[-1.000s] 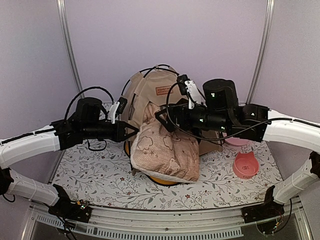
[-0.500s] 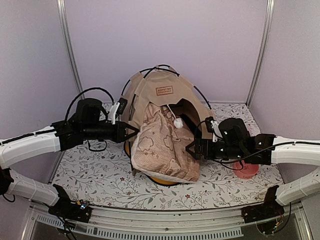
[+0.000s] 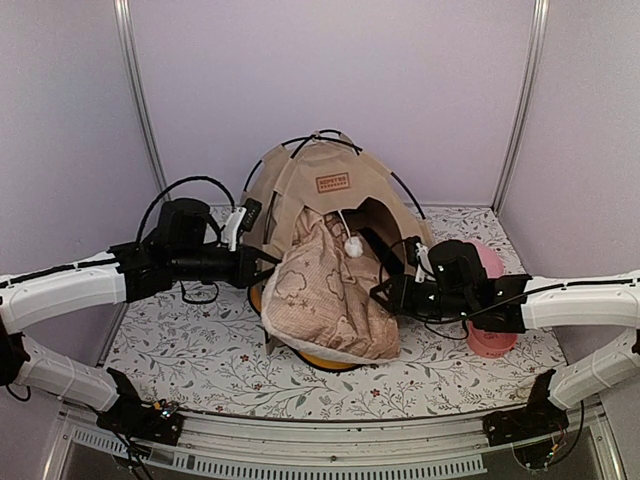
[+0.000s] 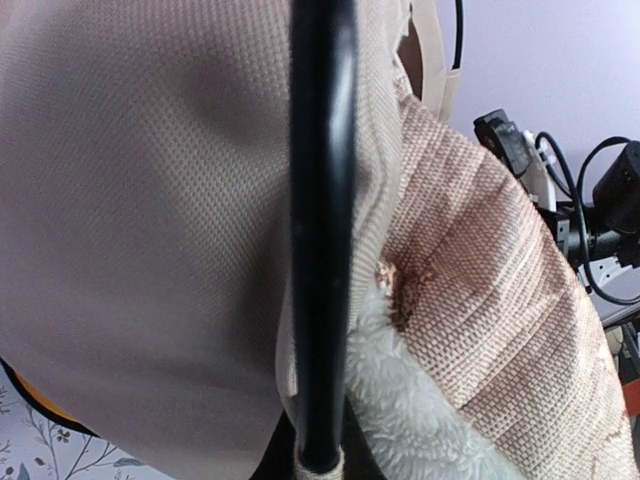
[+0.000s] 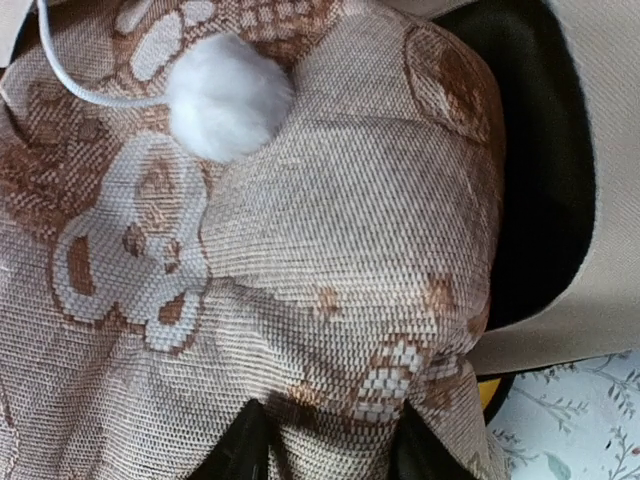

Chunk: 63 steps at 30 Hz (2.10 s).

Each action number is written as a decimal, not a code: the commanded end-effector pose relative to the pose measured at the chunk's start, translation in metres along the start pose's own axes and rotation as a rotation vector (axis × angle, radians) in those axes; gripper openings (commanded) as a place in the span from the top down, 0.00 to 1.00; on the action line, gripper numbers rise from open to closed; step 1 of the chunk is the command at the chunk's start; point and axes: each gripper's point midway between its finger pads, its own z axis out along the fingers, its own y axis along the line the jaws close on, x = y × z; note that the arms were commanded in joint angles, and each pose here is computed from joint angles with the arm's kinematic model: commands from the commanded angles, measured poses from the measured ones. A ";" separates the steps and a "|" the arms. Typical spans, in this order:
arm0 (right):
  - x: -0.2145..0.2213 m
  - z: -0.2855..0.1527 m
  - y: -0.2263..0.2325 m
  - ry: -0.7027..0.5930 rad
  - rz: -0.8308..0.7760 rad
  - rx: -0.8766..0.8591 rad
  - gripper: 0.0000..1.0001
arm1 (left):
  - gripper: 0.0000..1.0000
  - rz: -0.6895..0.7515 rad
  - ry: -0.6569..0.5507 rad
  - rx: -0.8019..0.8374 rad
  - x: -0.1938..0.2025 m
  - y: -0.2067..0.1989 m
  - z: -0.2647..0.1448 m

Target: Set up the pet tent

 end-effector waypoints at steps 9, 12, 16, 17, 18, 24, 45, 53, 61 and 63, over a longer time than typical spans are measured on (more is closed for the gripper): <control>-0.097 -0.018 0.067 -0.157 -0.213 0.075 1.00 | 1.00 0.113 0.041 0.191 0.004 -0.051 0.011; -0.117 -0.016 0.066 -0.197 -0.285 0.171 1.00 | 1.00 0.143 0.070 0.256 0.009 -0.065 0.011; -0.137 -0.009 0.047 -0.269 -0.379 0.325 1.00 | 1.00 0.181 0.109 0.339 0.013 -0.082 0.007; -0.142 -0.006 0.038 -0.277 -0.400 0.368 1.00 | 1.00 0.190 0.114 0.355 0.014 -0.085 0.005; -0.146 -0.004 0.031 -0.282 -0.419 0.400 1.00 | 1.00 0.198 0.117 0.369 0.014 -0.088 0.002; -0.153 0.006 -0.003 -0.297 -0.461 0.552 1.00 | 1.00 0.218 0.120 0.430 0.014 -0.100 -0.012; -0.133 0.029 0.060 -0.331 -0.496 0.203 0.76 | 1.00 0.128 0.084 0.534 0.004 -0.100 -0.008; -0.124 0.004 0.057 -0.257 -0.463 0.208 0.45 | 1.00 0.053 0.106 0.382 0.005 -0.064 0.009; -0.118 -0.032 0.054 -0.210 -0.447 0.206 0.08 | 1.00 0.031 0.092 0.302 -0.004 -0.049 0.012; -0.118 -0.042 0.055 -0.208 -0.451 0.206 0.01 | 1.00 0.029 0.095 0.300 -0.006 -0.048 0.013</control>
